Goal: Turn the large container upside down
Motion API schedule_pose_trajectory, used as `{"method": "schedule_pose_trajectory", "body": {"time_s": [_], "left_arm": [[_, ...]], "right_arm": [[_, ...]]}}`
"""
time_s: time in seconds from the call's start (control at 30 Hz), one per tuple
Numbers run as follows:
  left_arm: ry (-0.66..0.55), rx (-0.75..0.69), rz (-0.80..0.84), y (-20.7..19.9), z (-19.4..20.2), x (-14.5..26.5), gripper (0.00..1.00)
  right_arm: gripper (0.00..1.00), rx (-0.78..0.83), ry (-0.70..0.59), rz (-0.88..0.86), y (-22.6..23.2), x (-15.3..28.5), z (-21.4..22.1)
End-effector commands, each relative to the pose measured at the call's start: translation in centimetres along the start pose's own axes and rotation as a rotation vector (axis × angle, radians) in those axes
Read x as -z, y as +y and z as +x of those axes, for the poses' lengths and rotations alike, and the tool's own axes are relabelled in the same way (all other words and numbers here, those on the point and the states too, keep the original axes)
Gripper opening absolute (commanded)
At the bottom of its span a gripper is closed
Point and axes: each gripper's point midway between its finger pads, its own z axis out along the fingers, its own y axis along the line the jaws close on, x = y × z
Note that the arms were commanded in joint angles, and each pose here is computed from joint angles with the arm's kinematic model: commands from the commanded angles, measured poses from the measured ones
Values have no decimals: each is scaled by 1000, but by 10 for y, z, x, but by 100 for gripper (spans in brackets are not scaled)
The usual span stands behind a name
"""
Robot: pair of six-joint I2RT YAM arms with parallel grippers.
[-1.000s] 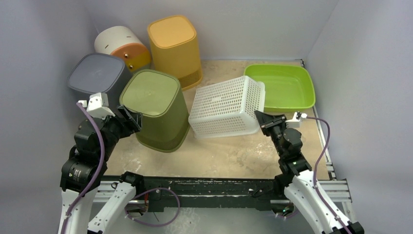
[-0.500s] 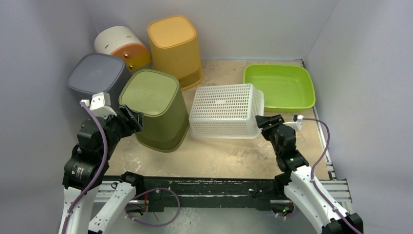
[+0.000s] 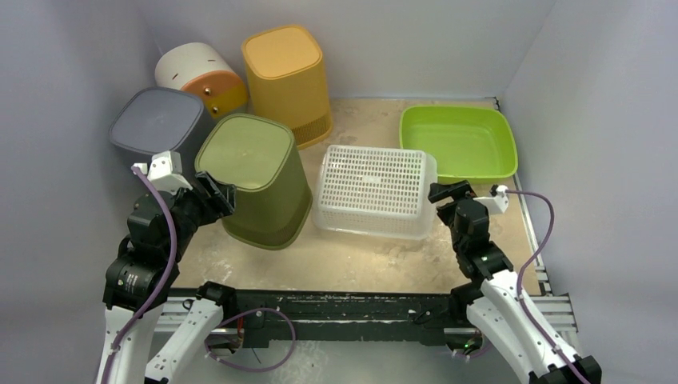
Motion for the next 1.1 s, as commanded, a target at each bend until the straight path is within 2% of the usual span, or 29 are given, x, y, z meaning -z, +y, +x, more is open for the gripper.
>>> {"method": "schedule_pose_trajectory", "body": {"time_s": [0.0,0.17,0.27,0.5,0.73,1.07], "left_arm": [[-45,1,32,-8,-12,-2,70],[-43,4,36,-8,-12,-2,70],[-44,9,37,-8,-12,-1,70],[-60,9,22,-3,-13,8,70],[-57,-3,-1,3,-11,12,70],[-48,1,7,1,-7,7,70]], "right_arm": [[81,49,-140,10,12,6,-39],[82,142,-267,-41,53,-1,-78],[87,215,-307,-19,77,-20,-93],[89,376,-211,-34,128,-76,-79],[89,433,-112,-47,126,-91,-53],[90,568,-9,29,82,-94,-24]]}}
